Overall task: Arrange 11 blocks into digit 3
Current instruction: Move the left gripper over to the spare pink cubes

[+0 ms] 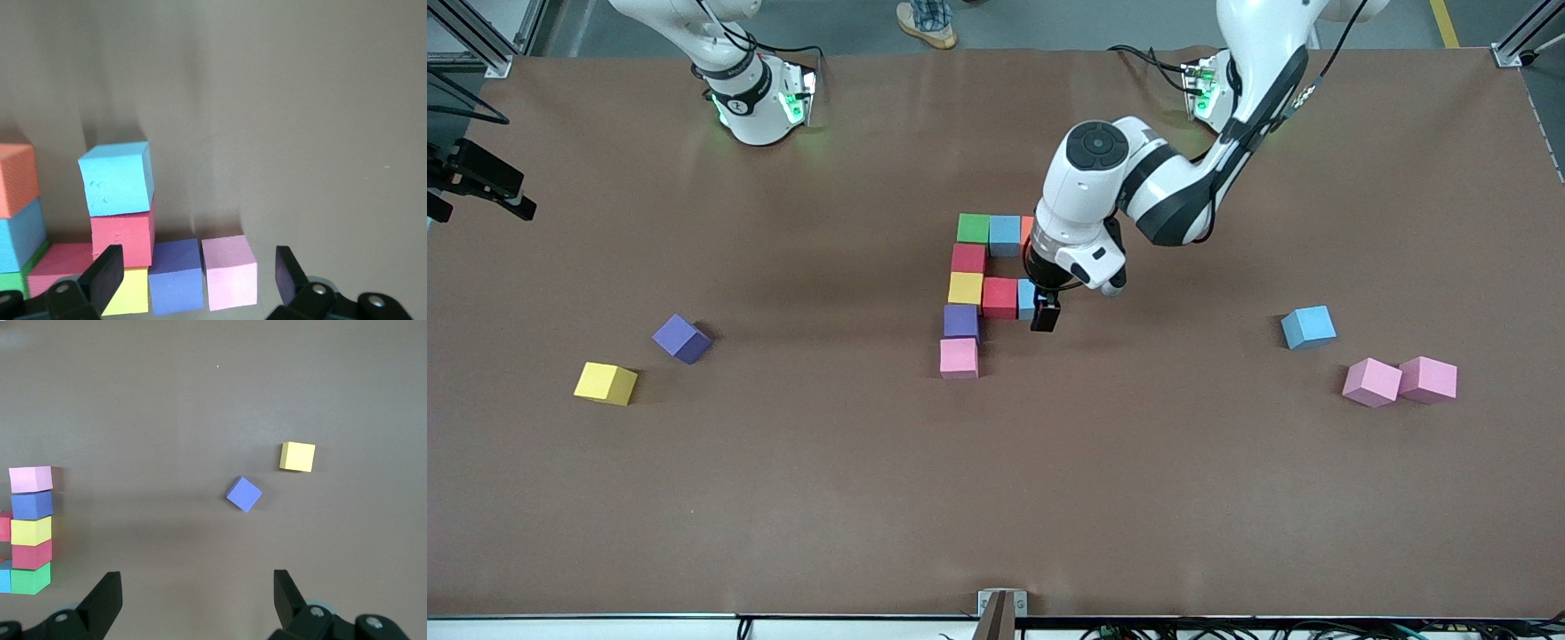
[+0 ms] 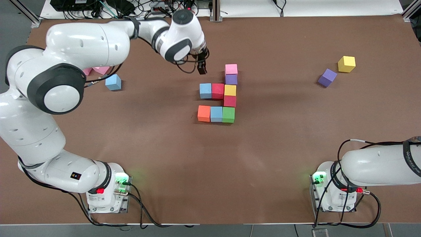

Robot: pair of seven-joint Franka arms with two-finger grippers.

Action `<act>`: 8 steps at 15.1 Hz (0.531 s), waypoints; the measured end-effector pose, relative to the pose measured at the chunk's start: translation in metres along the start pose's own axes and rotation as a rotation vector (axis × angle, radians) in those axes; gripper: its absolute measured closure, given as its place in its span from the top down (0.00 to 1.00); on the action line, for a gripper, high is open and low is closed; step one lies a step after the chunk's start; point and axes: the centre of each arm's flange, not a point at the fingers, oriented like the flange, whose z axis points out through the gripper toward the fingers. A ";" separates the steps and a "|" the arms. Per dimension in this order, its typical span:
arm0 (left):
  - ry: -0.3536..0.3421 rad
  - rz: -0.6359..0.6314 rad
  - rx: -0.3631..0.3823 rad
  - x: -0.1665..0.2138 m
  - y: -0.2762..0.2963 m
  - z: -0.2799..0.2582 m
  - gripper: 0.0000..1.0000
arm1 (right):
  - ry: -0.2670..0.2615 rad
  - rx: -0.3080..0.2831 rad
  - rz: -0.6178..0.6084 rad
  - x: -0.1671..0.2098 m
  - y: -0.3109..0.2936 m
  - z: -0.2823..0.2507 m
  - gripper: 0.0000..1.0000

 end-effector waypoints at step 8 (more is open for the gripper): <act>0.055 0.326 -0.027 0.037 0.059 -0.072 1.00 | 0.000 0.000 0.000 0.000 0.000 0.000 1.00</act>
